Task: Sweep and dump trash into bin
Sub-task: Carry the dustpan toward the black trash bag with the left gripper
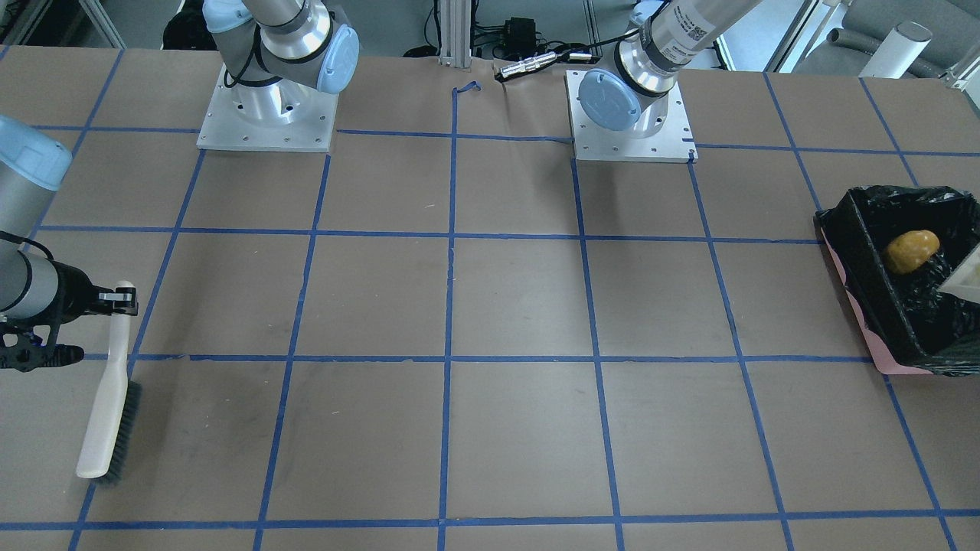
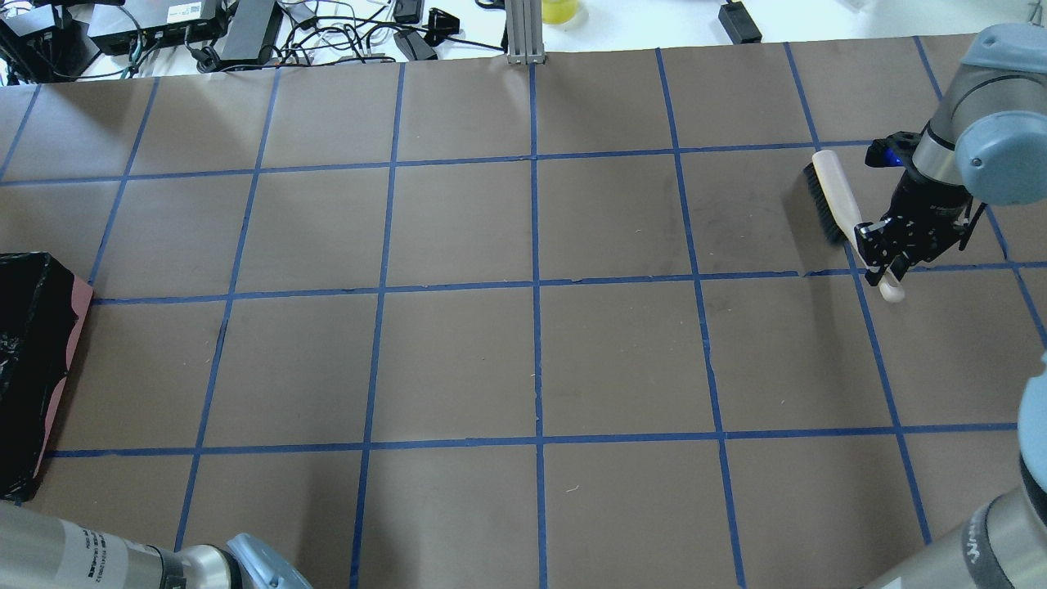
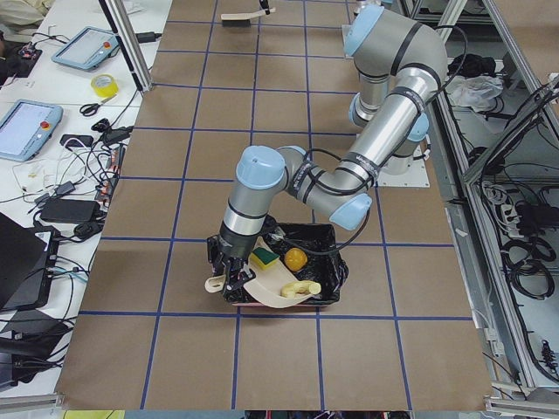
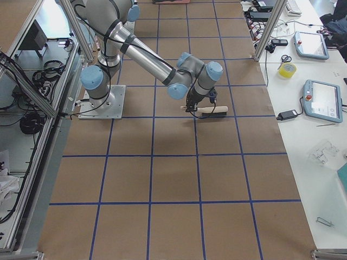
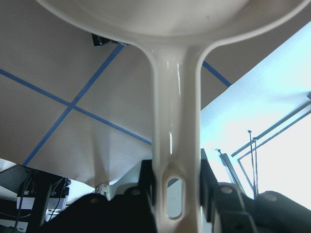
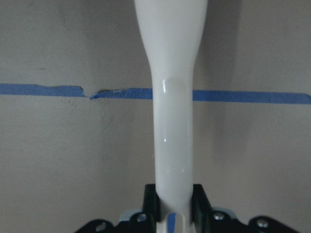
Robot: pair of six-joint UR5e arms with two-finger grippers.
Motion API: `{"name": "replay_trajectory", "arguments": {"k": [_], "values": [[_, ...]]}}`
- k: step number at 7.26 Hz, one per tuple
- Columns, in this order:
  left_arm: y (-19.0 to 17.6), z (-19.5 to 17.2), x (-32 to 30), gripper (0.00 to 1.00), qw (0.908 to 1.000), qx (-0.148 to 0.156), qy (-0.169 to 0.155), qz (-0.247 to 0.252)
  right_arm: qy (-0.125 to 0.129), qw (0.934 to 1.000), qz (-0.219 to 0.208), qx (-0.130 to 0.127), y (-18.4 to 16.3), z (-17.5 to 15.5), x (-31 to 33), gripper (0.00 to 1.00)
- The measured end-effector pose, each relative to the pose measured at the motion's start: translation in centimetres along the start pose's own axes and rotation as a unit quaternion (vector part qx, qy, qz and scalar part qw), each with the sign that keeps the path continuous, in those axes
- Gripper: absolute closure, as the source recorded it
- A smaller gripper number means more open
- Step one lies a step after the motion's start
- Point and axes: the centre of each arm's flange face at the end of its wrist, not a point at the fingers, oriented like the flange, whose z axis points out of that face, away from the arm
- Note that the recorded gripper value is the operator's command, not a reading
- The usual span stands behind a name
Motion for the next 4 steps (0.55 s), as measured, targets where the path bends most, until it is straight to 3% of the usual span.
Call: {"name": "replay_trajectory", "arguments": {"k": [2, 4], "values": [[-3.7, -2.3, -0.8, 1.0, 0.9989, -0.041, 0.014, 0.018, -0.001, 1.0, 0.001, -0.001, -0.1, 0.2, 0.0, 0.41], [-5.8, -4.8, -1.3, 1.0, 0.9969, -0.071, 0.023, 0.024, -0.002, 1.0, 0.002, -0.002, -0.2, 0.3, 0.0, 0.28]]}}
